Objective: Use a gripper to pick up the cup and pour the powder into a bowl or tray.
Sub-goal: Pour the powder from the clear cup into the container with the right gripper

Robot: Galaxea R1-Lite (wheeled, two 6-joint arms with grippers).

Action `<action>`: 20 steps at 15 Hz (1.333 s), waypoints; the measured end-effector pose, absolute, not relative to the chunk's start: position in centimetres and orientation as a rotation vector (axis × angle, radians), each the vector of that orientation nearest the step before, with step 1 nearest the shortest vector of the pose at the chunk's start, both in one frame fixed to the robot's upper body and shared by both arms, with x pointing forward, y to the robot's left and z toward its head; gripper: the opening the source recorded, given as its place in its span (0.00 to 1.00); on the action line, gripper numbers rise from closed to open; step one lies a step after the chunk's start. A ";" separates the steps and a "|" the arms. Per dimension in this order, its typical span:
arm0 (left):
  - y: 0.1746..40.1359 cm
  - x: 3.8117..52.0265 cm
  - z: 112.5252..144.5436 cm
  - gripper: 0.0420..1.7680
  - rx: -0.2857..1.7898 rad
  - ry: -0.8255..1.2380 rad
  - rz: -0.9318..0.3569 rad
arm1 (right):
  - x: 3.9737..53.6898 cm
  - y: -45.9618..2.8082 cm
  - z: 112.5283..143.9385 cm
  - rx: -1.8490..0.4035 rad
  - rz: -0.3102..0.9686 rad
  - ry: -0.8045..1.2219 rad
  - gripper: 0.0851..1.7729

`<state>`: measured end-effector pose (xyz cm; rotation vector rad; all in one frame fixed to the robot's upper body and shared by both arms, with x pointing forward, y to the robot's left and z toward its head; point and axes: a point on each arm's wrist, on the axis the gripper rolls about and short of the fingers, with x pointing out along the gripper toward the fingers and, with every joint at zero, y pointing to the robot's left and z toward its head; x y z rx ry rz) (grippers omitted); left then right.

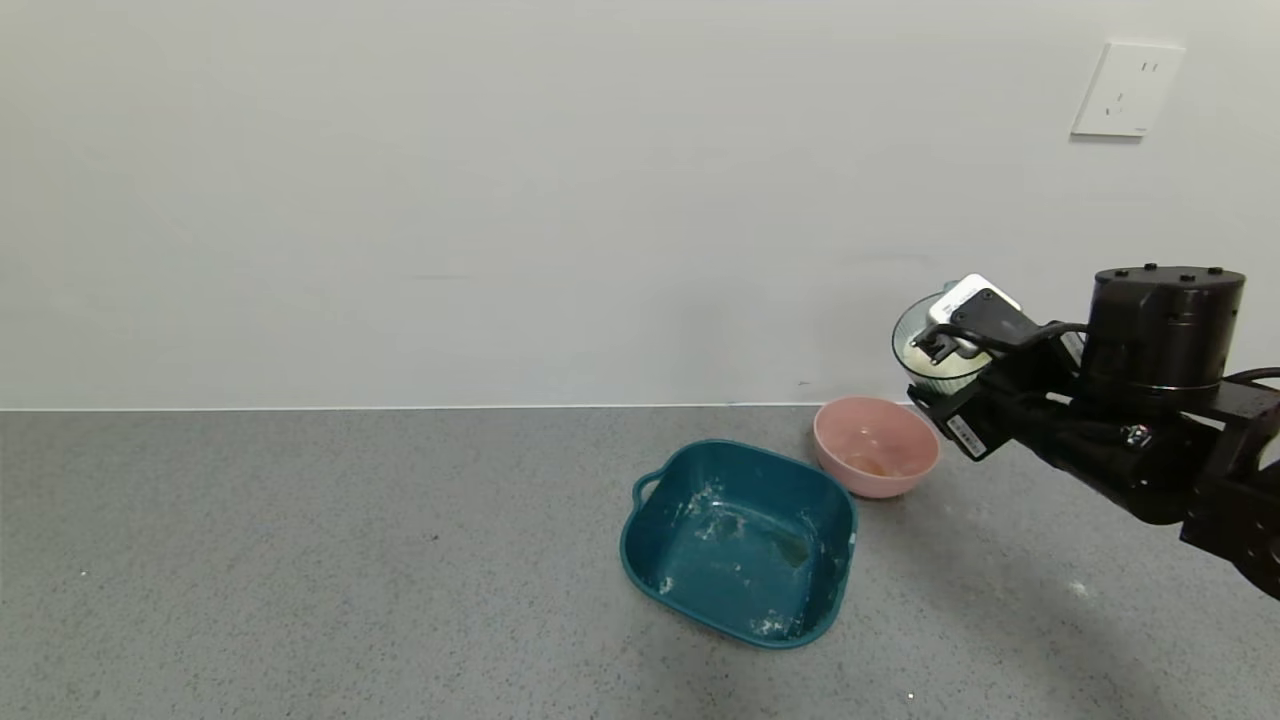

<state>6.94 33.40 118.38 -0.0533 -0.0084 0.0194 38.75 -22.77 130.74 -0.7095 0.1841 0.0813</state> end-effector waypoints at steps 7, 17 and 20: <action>33.4 6.9 118.4 0.97 -0.053 -0.008 0.019 | 38.9 -18.5 130.2 -0.987 0.079 0.168 0.75; 33.4 6.9 118.4 0.97 -0.053 -0.008 0.019 | 39.3 -16.4 130.0 -1.336 0.127 0.132 0.75; 33.4 6.9 118.4 0.97 -0.053 -0.008 0.019 | 39.4 -16.2 130.0 -1.455 0.139 0.123 0.75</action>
